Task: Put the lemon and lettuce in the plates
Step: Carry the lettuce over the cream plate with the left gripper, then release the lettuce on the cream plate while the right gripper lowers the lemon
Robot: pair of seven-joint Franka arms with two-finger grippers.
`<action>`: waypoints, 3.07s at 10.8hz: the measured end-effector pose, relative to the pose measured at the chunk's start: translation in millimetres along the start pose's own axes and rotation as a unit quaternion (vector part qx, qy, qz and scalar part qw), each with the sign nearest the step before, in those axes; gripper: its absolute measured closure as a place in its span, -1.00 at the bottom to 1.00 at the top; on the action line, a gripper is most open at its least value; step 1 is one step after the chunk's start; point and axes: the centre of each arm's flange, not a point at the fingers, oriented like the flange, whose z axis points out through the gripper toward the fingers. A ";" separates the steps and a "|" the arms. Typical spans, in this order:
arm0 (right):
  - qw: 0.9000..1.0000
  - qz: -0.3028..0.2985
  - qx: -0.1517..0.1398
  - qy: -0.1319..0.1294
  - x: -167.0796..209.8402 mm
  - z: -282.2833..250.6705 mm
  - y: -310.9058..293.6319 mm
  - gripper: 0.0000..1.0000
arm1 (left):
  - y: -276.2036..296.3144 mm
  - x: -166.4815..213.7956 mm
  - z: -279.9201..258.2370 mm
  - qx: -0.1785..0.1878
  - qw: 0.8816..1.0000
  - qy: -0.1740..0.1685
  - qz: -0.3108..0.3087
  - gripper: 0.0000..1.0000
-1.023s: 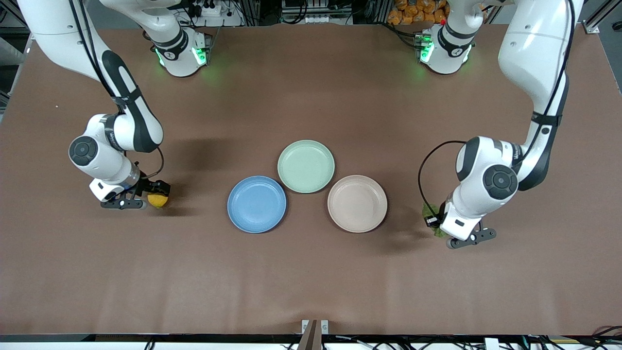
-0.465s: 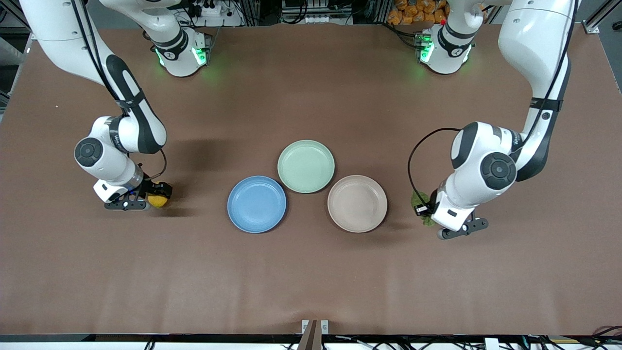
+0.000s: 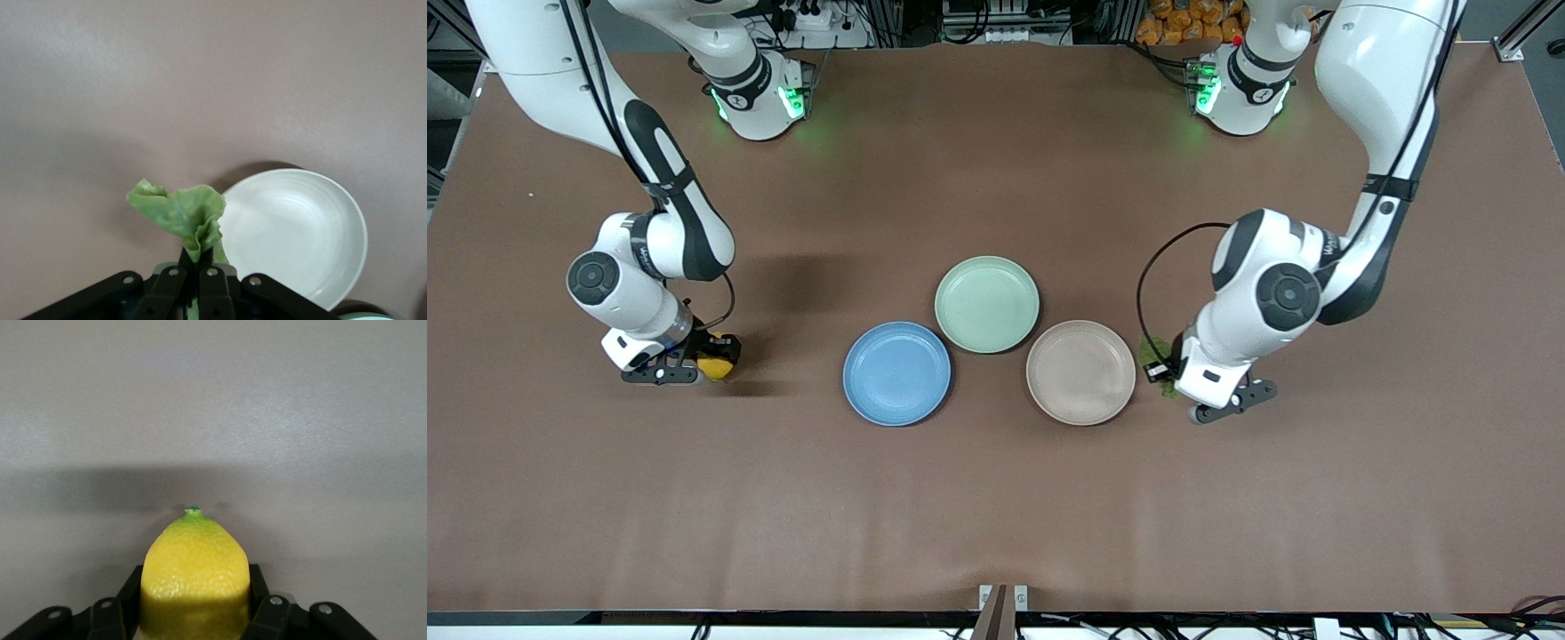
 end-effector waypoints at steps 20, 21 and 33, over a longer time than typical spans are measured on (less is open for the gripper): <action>0.999 0.038 0.021 0.010 25.6 -73.9 -223.6 -0.25 | 0.9 17.3 17.9 0.048 0.997 0.046 0.033 -1.00; 0.999 0.040 0.023 0.015 26.7 -74.0 -242.0 -0.25 | -9.9 26.9 11.5 0.052 0.997 0.047 0.046 -1.00; 0.998 0.038 0.029 0.030 16.0 -29.0 -317.8 -0.38 | -90.3 53.9 -24.8 0.100 0.990 -0.010 0.100 -1.00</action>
